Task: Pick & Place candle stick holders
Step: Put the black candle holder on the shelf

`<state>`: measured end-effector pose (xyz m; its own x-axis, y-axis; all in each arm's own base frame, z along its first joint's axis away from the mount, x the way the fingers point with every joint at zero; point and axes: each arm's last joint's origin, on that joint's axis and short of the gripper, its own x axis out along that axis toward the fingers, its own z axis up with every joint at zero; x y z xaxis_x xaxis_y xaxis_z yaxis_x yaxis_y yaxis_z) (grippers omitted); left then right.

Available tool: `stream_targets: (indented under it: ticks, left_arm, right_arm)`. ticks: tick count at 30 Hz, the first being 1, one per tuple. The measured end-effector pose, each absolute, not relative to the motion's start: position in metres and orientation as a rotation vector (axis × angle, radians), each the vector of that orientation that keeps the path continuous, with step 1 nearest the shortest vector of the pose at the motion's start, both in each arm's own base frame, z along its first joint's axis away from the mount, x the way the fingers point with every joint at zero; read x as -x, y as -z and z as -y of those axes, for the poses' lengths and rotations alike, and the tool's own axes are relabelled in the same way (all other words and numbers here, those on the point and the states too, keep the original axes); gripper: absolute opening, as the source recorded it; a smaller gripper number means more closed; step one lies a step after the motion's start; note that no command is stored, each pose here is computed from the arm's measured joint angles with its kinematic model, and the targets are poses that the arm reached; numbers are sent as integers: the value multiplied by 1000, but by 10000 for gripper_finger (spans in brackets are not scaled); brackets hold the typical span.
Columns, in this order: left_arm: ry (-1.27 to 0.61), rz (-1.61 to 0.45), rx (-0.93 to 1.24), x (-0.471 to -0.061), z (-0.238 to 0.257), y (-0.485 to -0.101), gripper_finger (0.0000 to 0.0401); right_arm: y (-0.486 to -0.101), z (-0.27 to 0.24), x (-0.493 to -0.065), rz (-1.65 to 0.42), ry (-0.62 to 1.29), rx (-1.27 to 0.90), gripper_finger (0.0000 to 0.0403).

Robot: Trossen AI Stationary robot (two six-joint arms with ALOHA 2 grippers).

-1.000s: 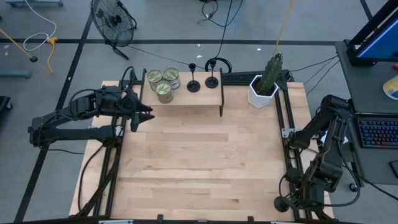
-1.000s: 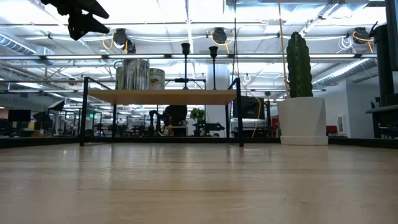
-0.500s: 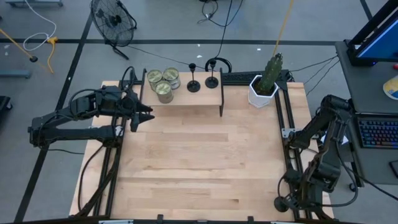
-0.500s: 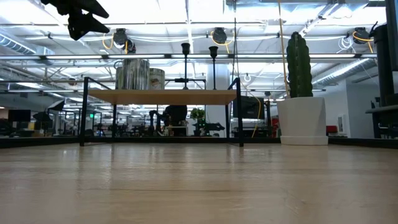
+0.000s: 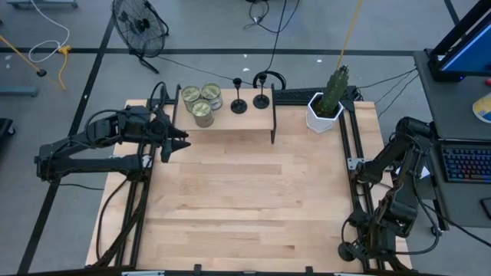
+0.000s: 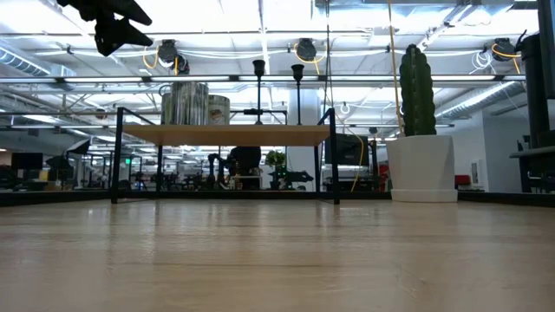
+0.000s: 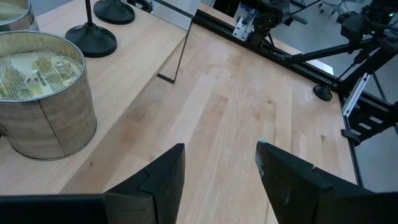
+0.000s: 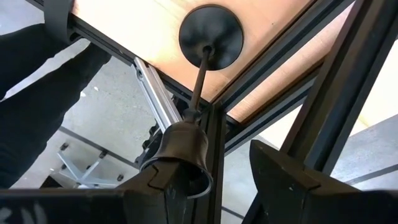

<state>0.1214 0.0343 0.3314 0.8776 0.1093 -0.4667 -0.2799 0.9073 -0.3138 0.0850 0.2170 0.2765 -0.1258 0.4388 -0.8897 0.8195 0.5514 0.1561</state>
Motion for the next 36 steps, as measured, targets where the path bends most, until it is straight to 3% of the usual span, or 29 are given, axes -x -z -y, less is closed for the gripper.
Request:
stream_targets:
  ticks: [7,17,22,36]
  left_arm:
    - [-208,-458,385,-121,-34,-331,205]
    - [-207,-458,382,-121,-34,-331,205]
    - [-208,-458,382,-121,-34,-331,205]
    - [-218,-457,382,-121,-35,-331,205]
  right_arm:
    - [-276,-217,-85,-1755,464,-1052,133]
    - [-277,-218,-86,-1741,447,-1058,14]
    - [-277,-217,-86,-1747,456,-1055,26]
    - [-276,-213,-92,-1665,413,-1026,10]
